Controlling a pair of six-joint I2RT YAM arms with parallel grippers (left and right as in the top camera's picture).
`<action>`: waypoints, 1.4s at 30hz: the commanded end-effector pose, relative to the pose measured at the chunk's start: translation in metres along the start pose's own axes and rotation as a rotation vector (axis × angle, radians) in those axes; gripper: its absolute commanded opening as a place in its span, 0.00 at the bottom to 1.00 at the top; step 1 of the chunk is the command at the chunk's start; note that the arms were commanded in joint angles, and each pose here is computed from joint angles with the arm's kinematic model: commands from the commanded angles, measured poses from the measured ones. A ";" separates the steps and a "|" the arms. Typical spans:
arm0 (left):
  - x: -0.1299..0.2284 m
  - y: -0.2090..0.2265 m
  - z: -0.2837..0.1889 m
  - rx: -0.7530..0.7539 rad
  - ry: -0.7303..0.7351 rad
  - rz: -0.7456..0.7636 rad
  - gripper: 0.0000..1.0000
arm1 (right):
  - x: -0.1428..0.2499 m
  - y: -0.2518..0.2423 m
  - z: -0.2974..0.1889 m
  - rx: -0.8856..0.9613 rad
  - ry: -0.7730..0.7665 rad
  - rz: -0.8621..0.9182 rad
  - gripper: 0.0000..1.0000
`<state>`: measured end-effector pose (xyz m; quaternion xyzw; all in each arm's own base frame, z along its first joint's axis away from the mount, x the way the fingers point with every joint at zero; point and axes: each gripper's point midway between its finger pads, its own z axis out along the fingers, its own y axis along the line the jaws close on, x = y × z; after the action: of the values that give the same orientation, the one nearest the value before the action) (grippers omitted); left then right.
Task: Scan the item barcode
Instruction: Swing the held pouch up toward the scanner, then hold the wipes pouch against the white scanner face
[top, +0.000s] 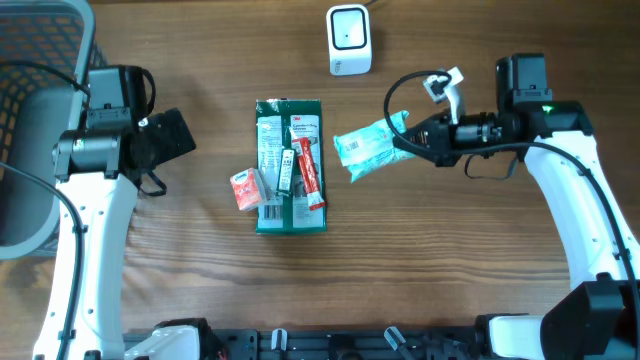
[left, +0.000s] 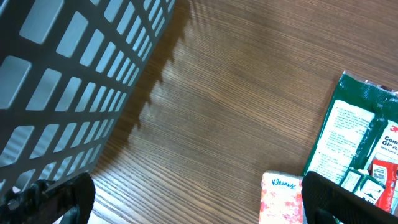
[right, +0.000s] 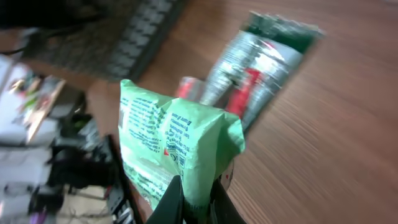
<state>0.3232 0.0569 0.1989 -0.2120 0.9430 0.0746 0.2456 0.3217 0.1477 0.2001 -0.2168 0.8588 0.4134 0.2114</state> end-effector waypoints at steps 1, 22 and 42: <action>-0.008 0.004 -0.007 -0.008 -0.034 -0.019 1.00 | -0.035 -0.010 -0.025 0.192 -0.053 0.069 0.04; -0.008 0.004 -0.007 -0.007 -0.033 -0.019 1.00 | -0.201 -0.012 -0.012 0.922 -0.035 -0.817 0.04; -0.008 0.004 -0.007 -0.007 -0.033 -0.019 1.00 | -0.251 -0.150 0.080 1.431 0.007 -0.971 0.04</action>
<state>0.3232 0.0569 0.1989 -0.2120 0.9430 0.0746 0.2456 0.6177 0.1882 0.1969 -0.3801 0.7401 -0.3025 0.4650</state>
